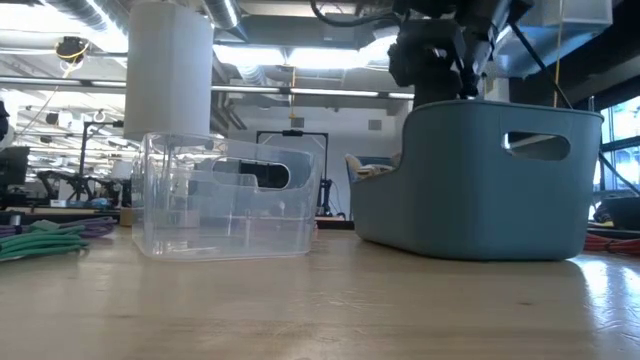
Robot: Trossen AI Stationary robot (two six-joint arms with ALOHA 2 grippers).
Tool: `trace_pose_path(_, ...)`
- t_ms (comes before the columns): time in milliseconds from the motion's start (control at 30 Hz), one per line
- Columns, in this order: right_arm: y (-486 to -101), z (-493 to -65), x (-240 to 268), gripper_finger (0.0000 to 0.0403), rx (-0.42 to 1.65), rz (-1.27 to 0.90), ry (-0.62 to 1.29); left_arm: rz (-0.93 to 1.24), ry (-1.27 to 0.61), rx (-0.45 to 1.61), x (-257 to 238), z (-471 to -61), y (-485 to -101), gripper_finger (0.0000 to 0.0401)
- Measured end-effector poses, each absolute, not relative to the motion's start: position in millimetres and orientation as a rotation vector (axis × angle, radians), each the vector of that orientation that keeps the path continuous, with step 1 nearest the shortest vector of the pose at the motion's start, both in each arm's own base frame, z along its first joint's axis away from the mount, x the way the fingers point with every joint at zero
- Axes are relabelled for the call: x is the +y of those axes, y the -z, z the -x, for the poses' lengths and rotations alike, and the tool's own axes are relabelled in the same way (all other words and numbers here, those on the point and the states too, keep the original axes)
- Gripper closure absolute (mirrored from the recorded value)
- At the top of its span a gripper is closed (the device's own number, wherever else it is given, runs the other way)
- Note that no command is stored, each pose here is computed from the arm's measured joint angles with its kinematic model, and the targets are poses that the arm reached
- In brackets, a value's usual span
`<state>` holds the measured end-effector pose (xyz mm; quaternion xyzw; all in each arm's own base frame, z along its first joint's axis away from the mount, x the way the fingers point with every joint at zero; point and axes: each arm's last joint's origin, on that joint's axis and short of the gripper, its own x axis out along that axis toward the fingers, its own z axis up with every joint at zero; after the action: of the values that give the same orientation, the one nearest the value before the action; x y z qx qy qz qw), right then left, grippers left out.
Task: Pick & Place USB Port
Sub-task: Put the light brown HDMI cable into the blue bin, then adjust the bins on the table
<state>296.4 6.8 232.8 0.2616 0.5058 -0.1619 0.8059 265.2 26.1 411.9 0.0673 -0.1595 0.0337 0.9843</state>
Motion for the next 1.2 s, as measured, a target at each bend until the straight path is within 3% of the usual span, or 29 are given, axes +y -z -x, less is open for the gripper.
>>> trace_pose_path(633, -227, -284, 5, 0.0226, 1.196, -0.486, 0.416, -0.131, -0.064, -0.326, 23, -265, -412, 0.0205)
trace_pose_path(967, -226, -280, 5, 0.0132, 1.250, -0.451, 0.383, -0.113, -0.059, -0.316, 23, -266, -411, 0.0205)
trace_pose_path(1200, -255, -270, 6, 0.0139, 1.331, -0.270, 0.558, -0.078, -0.049, -0.130, 13, -261, -398, 0.0208)
